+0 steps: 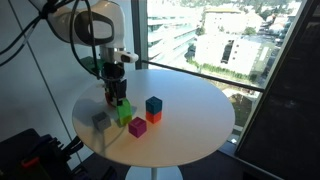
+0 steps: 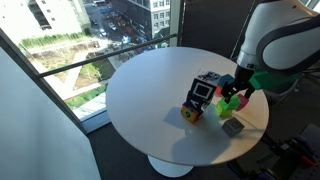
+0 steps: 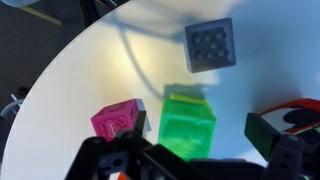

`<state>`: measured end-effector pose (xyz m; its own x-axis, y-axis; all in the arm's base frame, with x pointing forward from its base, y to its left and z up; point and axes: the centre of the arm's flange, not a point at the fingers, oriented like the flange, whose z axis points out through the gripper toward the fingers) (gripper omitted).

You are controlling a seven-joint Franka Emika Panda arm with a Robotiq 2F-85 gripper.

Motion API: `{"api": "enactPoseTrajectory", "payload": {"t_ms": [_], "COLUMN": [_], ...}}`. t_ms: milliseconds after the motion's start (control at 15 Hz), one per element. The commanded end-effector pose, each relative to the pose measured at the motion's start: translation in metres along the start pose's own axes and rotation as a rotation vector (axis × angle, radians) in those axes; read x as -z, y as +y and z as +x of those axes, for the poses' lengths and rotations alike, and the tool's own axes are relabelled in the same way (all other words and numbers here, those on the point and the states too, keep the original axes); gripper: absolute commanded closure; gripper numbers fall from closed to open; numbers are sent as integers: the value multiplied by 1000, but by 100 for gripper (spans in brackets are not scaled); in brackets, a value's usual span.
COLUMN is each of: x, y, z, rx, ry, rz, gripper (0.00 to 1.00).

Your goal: Put the grey block on the table, then use the green block to knock off the yellow block from the pink block, then put the green block on the yellow block

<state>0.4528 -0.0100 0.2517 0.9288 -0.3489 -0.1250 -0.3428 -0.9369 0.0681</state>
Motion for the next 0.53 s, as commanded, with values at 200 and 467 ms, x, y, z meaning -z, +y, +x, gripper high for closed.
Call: {"api": "enactPoseTrajectory", "payload": {"t_ms": [200,467], "x": [48,69], "y": [6,8], "z": [-17,-23], "rx": [116,174], "ry": [-25,-72], "rz": [-78,-92], "gripper": [0,0]}}
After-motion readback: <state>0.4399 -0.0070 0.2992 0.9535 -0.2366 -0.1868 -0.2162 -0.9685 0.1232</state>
